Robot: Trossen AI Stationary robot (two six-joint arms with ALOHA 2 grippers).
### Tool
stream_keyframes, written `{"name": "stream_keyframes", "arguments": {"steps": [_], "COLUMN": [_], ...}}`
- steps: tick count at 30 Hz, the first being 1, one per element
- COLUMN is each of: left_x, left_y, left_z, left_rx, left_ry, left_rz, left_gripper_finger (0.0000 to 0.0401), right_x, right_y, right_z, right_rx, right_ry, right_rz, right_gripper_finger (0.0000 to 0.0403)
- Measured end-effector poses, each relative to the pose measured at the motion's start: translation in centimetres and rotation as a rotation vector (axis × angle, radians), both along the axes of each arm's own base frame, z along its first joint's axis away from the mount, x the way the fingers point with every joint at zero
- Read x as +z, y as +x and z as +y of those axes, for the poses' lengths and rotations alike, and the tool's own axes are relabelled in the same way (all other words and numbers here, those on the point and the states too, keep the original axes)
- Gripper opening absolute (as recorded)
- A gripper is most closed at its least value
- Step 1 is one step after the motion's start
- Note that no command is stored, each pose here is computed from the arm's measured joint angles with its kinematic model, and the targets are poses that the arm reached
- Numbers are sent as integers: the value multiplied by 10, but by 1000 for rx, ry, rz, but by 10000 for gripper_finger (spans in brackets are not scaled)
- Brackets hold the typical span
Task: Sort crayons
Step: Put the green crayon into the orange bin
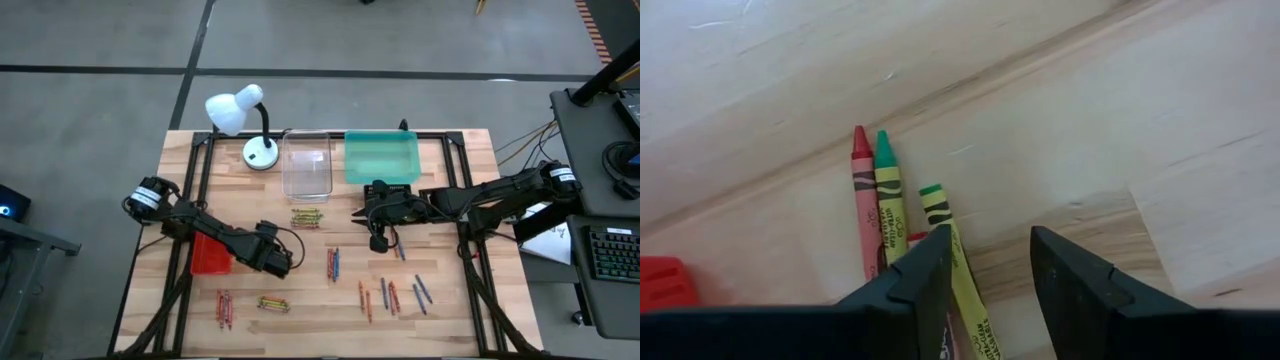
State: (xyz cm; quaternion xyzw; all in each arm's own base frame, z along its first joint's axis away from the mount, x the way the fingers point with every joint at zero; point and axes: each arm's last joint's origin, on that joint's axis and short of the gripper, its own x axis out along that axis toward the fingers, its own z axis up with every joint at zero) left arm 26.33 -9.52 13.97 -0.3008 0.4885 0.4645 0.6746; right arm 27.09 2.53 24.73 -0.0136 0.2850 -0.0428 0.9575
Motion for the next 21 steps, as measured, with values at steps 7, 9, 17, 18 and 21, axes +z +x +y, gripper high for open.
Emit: {"name": "stream_keyframes", "arguments": {"steps": [7, 9, 17, 18, 21], "left_x": [0, 1, 14, 15, 16], "left_y": [3, 5, 10, 9, 8], "left_z": [-2, -3, -8, -8, -11], "left_rx": [-27, -41, -78, -80, -82], "left_ry": [-27, -35, -54, -51, -47], "left_rz": [-23, -28, -1, 9, 11], "left_gripper_finger": [120, 120, 120, 120, 120], "right_x": [0, 0, 0, 0, 0], "right_y": [0, 0, 0, 0, 0], "right_z": [0, 0, 0, 0, 0], "right_rx": [-1, -1, -6, -6, -6], "right_ry": [2, 2, 8, 9, 9], "right_rz": [0, 0, 0, 0, 0], "right_gripper_finger": [63, 63, 63, 63, 63]}}
